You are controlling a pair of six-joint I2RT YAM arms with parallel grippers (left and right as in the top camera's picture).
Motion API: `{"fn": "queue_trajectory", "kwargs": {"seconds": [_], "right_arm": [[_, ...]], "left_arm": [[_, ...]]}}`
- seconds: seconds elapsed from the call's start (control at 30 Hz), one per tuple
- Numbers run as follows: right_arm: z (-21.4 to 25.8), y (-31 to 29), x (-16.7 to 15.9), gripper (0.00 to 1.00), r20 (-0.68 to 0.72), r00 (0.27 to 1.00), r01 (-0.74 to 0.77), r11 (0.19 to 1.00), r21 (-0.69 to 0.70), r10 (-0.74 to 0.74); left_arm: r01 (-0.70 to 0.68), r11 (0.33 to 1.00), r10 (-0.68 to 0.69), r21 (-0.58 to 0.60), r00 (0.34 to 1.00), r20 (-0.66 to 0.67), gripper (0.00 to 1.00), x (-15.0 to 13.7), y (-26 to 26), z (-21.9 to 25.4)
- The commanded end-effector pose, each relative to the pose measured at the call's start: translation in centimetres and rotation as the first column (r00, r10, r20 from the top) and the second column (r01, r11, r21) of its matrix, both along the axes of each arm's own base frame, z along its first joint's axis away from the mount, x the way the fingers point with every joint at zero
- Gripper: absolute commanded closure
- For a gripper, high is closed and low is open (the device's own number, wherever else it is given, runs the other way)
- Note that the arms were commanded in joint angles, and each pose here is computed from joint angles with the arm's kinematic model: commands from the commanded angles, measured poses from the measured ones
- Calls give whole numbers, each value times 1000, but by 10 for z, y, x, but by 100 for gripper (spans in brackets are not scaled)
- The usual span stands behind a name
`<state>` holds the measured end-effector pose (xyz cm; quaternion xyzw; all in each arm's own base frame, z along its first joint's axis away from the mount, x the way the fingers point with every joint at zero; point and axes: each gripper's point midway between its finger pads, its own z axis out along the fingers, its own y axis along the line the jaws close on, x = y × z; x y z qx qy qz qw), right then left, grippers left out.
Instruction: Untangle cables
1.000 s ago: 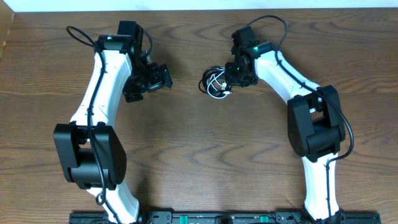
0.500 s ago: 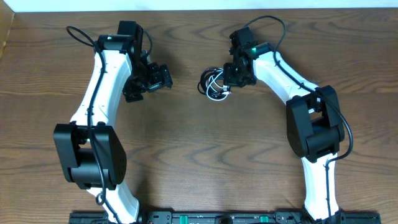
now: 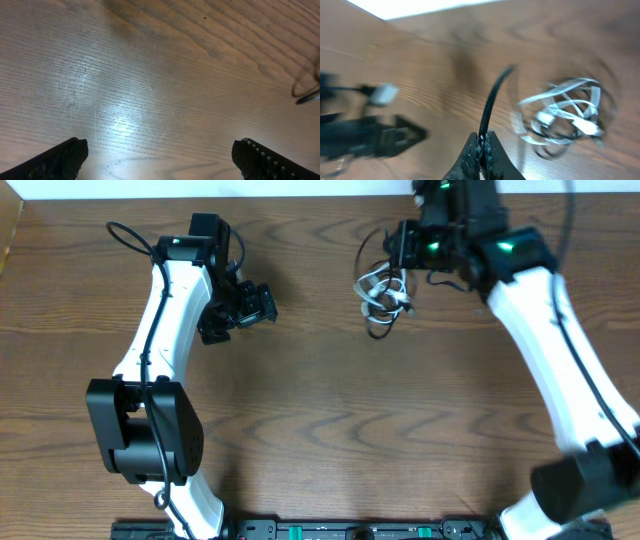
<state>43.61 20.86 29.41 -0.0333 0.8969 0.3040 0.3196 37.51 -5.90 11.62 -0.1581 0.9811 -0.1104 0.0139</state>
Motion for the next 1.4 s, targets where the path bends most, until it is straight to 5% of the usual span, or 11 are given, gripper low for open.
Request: {"fn": "queue_trajectory", "kwargs": {"seconds": [0.0, 0.37, 0.57, 0.73, 0.83, 1.03, 1.2, 1.37], "right_arm": [[21, 13, -16, 98, 35, 998, -54, 998, 33, 53], [106, 61, -40, 98, 286, 918, -352, 899, 261, 277], [191, 40, -36, 99, 449, 879, -373, 818, 438, 160], [217, 9, -36, 98, 519, 850, -358, 827, 434, 95], [189, -3, -24, 91, 466, 881, -285, 879, 382, 84], [63, -43, 7, 80, 76, 985, 144, 976, 166, -158], [-38, -79, 3, 46, -146, 931, 308, 935, -173, -334], [-119, -73, 0, 50, -352, 877, 237, 931, -278, -328]], "left_arm": [[-12, 1000, 12, -8, 1000, -15, 2, -3, -1, -2], [-12, 1000, 12, -8, 1000, -15, 2, -3, -1, -2], [-11, 1000, 11, -8, 1000, -15, 2, -3, -1, -2], [-12, 1000, 12, -8, 1000, -15, 2, -3, -1, -2], [-12, 1000, 12, -8, 1000, -15, 2, -3, -1, -2], [-12, 1000, 12, -8, 1000, -15, 2, -3, -1, -2], [-12, 1000, 12, -8, 1000, -15, 2, -3, -1, -2], [-12, 1000, 12, -8, 1000, -15, 2, -3, -1, -2]]}}
